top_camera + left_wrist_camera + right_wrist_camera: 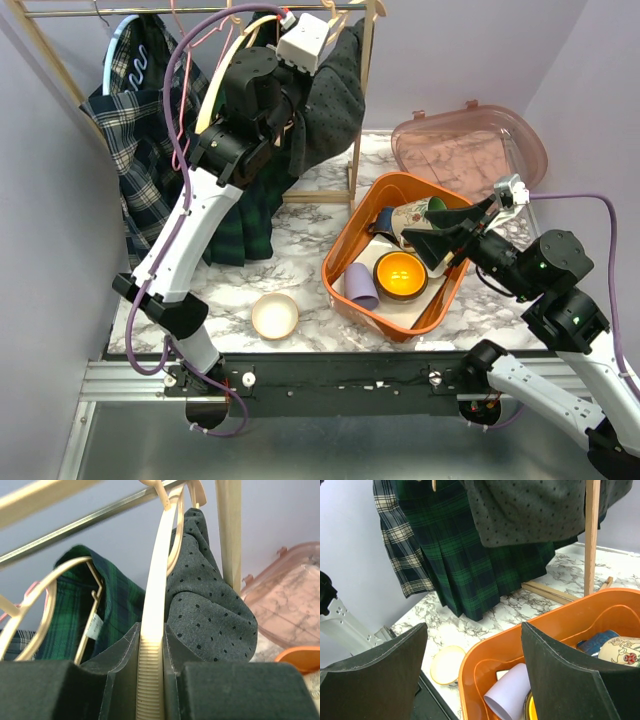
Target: Remove the skirt from the hanger
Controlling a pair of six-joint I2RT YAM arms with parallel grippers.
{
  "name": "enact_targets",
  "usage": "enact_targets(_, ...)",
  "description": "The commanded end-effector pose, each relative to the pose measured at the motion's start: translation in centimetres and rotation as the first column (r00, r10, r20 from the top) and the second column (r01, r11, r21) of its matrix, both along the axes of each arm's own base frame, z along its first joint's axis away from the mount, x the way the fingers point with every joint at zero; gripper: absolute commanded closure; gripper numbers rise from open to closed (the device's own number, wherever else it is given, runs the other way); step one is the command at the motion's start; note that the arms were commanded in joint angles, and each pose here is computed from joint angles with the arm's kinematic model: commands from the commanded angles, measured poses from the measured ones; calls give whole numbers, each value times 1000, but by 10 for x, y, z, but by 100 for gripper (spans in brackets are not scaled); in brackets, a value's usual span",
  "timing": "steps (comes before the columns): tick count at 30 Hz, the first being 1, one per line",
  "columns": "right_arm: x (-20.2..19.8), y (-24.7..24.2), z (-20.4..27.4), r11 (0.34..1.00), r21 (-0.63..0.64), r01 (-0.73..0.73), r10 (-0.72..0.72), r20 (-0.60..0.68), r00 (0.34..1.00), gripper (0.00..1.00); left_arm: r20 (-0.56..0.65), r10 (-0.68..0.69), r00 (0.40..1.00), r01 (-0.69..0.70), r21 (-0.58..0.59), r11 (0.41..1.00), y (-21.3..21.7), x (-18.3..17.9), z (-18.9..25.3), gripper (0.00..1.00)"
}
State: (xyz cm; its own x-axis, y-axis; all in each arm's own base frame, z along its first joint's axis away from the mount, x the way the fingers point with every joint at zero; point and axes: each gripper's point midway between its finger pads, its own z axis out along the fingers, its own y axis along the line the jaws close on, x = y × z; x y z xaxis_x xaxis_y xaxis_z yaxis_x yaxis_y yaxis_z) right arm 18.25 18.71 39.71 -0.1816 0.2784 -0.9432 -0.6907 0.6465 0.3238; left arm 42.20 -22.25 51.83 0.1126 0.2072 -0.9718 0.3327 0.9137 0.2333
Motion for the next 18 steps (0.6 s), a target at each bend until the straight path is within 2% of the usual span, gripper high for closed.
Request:
enact_targets(1, 3, 1, -1, 1000, 12, 3, -3, -2, 1000, 17, 239, 61, 969, -30, -133, 991, 24, -21, 88, 100)
enact_targets(18, 4, 5, 2, 1000, 14, -8, 8, -4, 1000, 17, 190, 80, 978, -69, -64, 996, 47, -45, 70, 100)
